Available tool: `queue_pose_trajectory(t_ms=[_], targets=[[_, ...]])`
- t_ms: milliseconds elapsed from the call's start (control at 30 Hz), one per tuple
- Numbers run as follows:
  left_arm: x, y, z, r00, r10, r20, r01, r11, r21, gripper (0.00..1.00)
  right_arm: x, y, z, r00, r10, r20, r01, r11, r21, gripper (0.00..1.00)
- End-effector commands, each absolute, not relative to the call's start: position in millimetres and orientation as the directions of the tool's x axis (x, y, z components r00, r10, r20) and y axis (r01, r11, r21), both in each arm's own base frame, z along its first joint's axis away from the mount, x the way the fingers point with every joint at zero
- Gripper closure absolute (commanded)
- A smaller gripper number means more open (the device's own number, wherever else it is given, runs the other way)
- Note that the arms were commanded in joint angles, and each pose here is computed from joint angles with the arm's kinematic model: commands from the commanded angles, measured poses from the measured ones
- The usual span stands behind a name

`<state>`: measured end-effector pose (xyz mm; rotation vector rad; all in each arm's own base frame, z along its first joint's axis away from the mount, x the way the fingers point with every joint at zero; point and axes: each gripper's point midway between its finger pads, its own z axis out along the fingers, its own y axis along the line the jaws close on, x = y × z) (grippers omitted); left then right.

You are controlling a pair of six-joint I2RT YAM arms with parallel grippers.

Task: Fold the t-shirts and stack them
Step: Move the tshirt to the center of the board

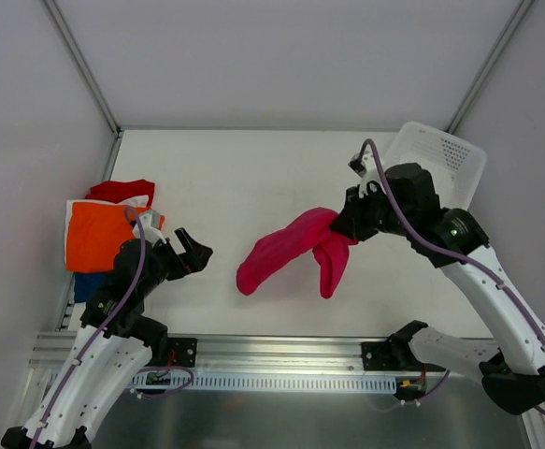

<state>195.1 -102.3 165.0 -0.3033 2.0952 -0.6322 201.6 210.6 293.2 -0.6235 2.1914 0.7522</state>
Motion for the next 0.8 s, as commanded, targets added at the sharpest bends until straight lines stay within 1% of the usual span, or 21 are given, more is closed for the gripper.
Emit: queue_pose_trajectory(t_ms=[0,67,100,133,167,200,233,267,300,367,400,500,633,667,733,767], targets=[[198.0,-103.3,167.5,-0.554,-0.451,-0.7,0.02,0.833,-0.552,0.01,220.9,144.4,268.8,-0.63,-0.177,-0.756,-0.397,0.91,0.118,1.0],[199.1,-103.6,167.3,-0.557,-0.448,-0.699,0.018,0.835,-0.55,0.01,223.5,116.9,239.5,-0.683,-0.17,-0.71,-0.28,0.959,0.04,0.98],[199.3,-103.7,166.6,-0.559,-0.447,-0.698,0.017,0.836,-0.549,0.01,221.2,105.5,226.1,-0.717,-0.176,-0.674,-0.24,0.971,0.003,0.63],[200.3,-103.6,166.7,-0.56,-0.447,-0.698,0.016,0.837,-0.548,0.01,224.2,90.2,218.9,-0.729,-0.177,-0.662,-0.179,0.982,-0.065,0.36],[199.8,-104.4,165.8,-0.565,-0.444,-0.696,0.017,0.837,-0.547,0.01,221.2,82.3,206.1,-0.756,-0.164,-0.634,-0.137,0.986,-0.092,0.03],[199.6,-105.2,166.1,-0.566,-0.443,-0.695,0.02,0.835,-0.55,0.01,220.0,75.6,198.1,-0.772,-0.174,-0.611,-0.119,0.984,-0.129,0.01],[199.1,-105.2,165.5,-0.568,-0.441,-0.695,0.021,0.836,-0.549,0.01,220.1,71.2,193.1,-0.778,-0.178,-0.602,-0.106,0.982,-0.153,0.01],[199.4,-105.0,166.1,-0.565,-0.444,-0.695,0.021,0.835,-0.551,0.01,216.8,71.8,185.0,-0.792,-0.157,-0.59,-0.092,0.986,-0.14,0.01],[198.6,-105.3,165.1,-0.568,-0.443,-0.694,0.022,0.834,-0.551,0.01,219.3,78.0,186.0,-0.776,-0.148,-0.613,-0.101,0.989,-0.111,0.01],[198.4,-105.3,165.0,-0.566,-0.445,-0.694,0.023,0.833,-0.553,0.01,216.4,95.2,180.6,-0.773,-0.143,-0.618,-0.158,0.987,-0.031,0.01],[198.3,-105.2,163.6,-0.568,-0.443,-0.694,0.022,0.834,-0.551,0.01,217.4,113.4,185.9,-0.755,-0.136,-0.641,-0.215,0.976,0.046,0.01],[199.2,-105.7,161.8,-0.575,-0.441,-0.689,0.016,0.836,-0.549,0.01,219.5,137.6,184.0,-0.752,-0.137,-0.645,-0.282,0.951,0.126,0.01],[199.6,-105.2,162.1,-0.573,-0.441,-0.691,0.015,0.837,-0.547,0.01,225.3,171.1,163.6,-0.776,-0.179,-0.604,-0.354,0.917,0.183,0.0],[199.5,-104.9,160.8,-0.574,-0.442,-0.689,0.011,0.838,-0.546,0.01,227.6,188.7,163.7,-0.766,-0.183,-0.617,-0.394,0.891,0.225,0.0],[199.7,-104.7,161.7,-0.572,-0.443,-0.691,0.012,0.837,-0.547,0.01,229.4,202.7,152.2,-0.784,-0.196,-0.589,-0.406,0.88,0.247,0.0],[199.8,-104.4,161.1,-0.572,-0.443,-0.69,0.01,0.838,-0.546,0.01,232.2,212.9,136.8,-0.799,-0.222,-0.558,-0.412,0.878,0.242,0.0]])
